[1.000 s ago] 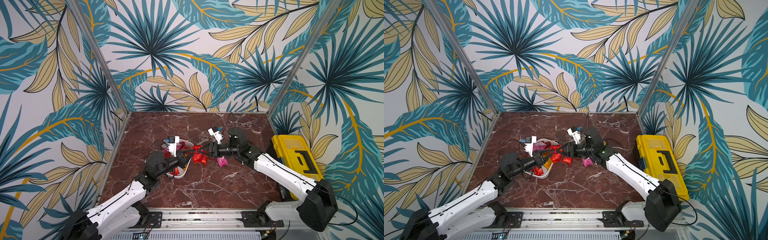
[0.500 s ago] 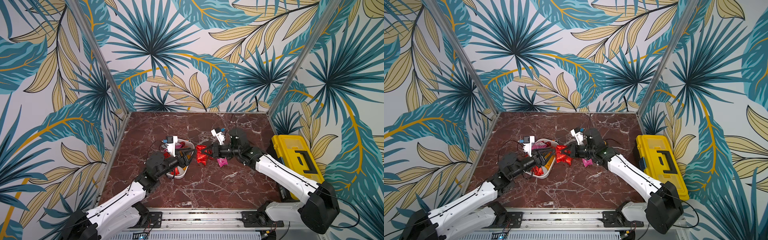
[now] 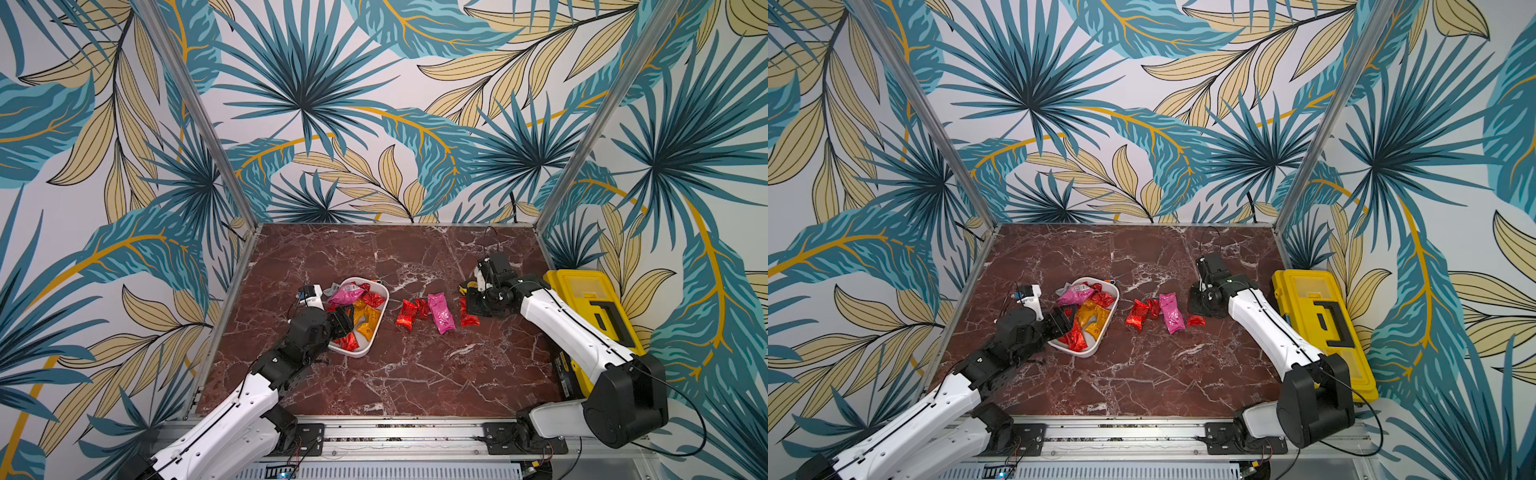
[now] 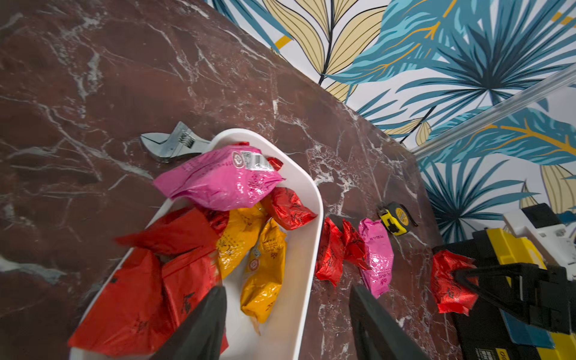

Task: Take the tea bags out of the storage box
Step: Place the tea bag at the center of the board, then pick up the tea bag from the storage box.

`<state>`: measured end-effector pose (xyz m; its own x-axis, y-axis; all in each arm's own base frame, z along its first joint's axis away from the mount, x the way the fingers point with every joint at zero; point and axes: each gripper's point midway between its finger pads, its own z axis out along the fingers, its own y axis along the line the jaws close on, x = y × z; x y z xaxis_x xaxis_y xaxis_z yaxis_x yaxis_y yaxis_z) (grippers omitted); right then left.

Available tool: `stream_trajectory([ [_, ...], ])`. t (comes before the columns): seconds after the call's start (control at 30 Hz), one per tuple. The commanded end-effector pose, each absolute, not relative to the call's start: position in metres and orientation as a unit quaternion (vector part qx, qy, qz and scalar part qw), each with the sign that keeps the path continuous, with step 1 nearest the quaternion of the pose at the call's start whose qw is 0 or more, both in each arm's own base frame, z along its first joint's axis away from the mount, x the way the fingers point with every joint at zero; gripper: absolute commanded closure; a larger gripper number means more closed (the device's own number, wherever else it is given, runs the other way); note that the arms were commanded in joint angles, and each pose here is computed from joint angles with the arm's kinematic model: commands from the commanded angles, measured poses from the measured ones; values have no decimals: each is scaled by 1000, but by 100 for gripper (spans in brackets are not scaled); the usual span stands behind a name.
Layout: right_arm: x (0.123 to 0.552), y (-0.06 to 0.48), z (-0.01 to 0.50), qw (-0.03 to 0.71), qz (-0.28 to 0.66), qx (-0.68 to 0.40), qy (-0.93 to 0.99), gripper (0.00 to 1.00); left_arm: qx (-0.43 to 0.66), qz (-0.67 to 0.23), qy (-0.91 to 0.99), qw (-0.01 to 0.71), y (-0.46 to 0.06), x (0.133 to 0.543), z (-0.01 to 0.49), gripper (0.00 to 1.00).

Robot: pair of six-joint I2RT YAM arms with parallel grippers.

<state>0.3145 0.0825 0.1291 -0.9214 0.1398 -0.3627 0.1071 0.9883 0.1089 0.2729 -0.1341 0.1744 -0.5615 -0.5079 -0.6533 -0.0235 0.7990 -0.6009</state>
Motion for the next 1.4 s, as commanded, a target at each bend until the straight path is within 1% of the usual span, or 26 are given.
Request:
stream_trajectory([
  [0.0,309,47,111,146,-65,43,986,94,-168,-266,836,450,-127,274,189,33],
  [0.1,319,63,95,120,-36,28,992,93,-160,-266,835,454,-127,273,194,33],
  [0.23,333,89,83,120,28,16,992,92,-153,-267,836,454,-128,275,194,33],
  [0.33,339,94,72,116,37,15,992,92,-146,-264,841,448,-130,276,195,34],
  [0.43,343,90,62,112,21,24,993,91,-142,-258,844,447,-129,276,197,34],
  [0.47,344,88,61,115,17,27,993,88,-142,-256,846,445,-128,275,197,34],
  [0.53,345,83,68,130,8,36,991,78,-143,-254,847,444,-127,274,197,34],
  [0.57,344,82,72,138,7,38,990,74,-144,-251,849,442,-126,274,197,34],
  [0.7,340,77,101,180,11,46,983,53,-143,-225,860,436,-119,273,196,34],
  [0.77,335,81,112,192,34,60,979,45,-148,-216,864,430,-116,273,193,35],
  [0.83,329,96,120,204,90,75,972,41,-154,-220,866,422,-116,276,191,35],
  [1.0,317,130,132,224,225,120,941,40,-170,-231,865,412,-123,290,185,34],
  [1.1,313,165,141,229,288,104,924,40,-170,-219,874,400,-125,300,177,34],
  [1.2,308,189,145,225,278,70,931,40,-174,-192,887,382,-117,310,171,34],
  [1.37,310,207,145,223,281,56,932,40,-110,-157,901,390,-109,323,187,29],
])
